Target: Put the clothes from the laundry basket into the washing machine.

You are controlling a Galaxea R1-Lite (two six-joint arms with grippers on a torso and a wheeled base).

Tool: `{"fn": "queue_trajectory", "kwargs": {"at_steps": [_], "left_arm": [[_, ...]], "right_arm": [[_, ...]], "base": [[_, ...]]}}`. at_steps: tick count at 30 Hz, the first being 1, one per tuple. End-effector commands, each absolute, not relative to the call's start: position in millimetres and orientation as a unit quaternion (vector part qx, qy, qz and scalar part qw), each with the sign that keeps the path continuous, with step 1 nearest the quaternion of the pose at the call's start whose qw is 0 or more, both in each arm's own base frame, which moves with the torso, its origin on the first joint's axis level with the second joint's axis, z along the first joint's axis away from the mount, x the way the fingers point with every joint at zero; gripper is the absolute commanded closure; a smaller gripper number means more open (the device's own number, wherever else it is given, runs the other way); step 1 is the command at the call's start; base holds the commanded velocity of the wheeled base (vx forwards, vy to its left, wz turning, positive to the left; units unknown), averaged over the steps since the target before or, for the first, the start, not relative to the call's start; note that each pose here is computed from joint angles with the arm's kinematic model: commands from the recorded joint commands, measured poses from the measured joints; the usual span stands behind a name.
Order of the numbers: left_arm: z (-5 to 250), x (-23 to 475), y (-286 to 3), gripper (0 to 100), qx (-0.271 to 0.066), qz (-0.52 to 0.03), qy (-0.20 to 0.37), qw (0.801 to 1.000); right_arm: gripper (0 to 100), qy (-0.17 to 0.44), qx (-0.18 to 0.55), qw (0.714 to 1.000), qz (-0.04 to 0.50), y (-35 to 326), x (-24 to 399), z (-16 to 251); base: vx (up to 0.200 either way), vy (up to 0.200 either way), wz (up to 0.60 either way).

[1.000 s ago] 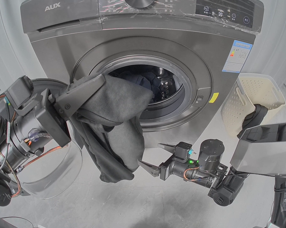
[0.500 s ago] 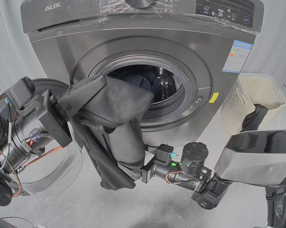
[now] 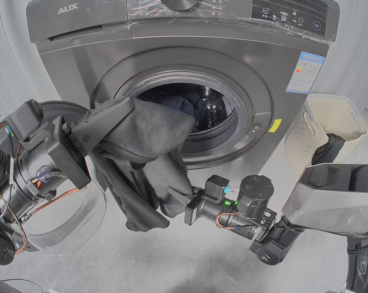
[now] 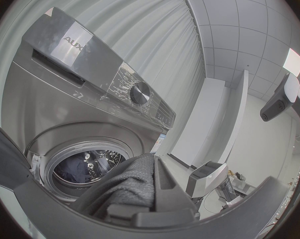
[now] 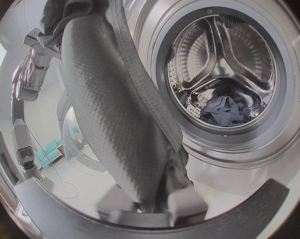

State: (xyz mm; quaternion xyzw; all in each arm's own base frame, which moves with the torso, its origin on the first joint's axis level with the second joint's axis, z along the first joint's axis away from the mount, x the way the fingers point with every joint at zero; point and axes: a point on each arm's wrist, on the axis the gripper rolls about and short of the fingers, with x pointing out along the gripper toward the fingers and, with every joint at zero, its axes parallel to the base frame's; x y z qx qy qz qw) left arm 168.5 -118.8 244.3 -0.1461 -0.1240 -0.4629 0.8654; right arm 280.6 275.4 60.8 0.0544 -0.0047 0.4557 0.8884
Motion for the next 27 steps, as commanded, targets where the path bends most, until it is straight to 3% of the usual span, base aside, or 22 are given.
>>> {"fn": "queue_trajectory", "kwargs": {"at_steps": [1, 9, 13, 20, 27], "left_arm": [[244.2, 171.5, -118.6, 100, -0.146, -0.459, -0.124, 0.868], [248.6, 176.6, -108.3, 100, -0.143, -0.435, -0.136, 0.878], [252.1, 178.4, -95.0, 100, -0.146, -0.41, -0.148, 0.888], [249.0, 177.1, -91.7, 100, -0.152, -0.404, -0.142, 0.891], [240.0, 179.5, -93.1, 100, -0.164, -0.405, -0.116, 0.892]], "right_arm": [[100, -0.019, 0.054, 0.897, 0.438, 240.6, 264.4, 95.7], [100, -0.018, 0.032, 0.92, 0.39, 182.5, 246.6, 118.0], [100, -0.046, 0.037, 0.938, 0.341, 145.9, 230.7, 142.2], [100, -0.098, 0.055, 0.948, 0.297, 132.1, 225.7, 170.8], [100, -0.11, 0.067, 0.955, 0.268, 126.0, 236.0, 179.6]], "base": [[0.0, 0.0, 0.0], [0.0, 0.0, 0.0], [0.0, 0.0, 0.0], [0.0, 0.0, 0.0], [0.0, 0.0, 0.0]]}}
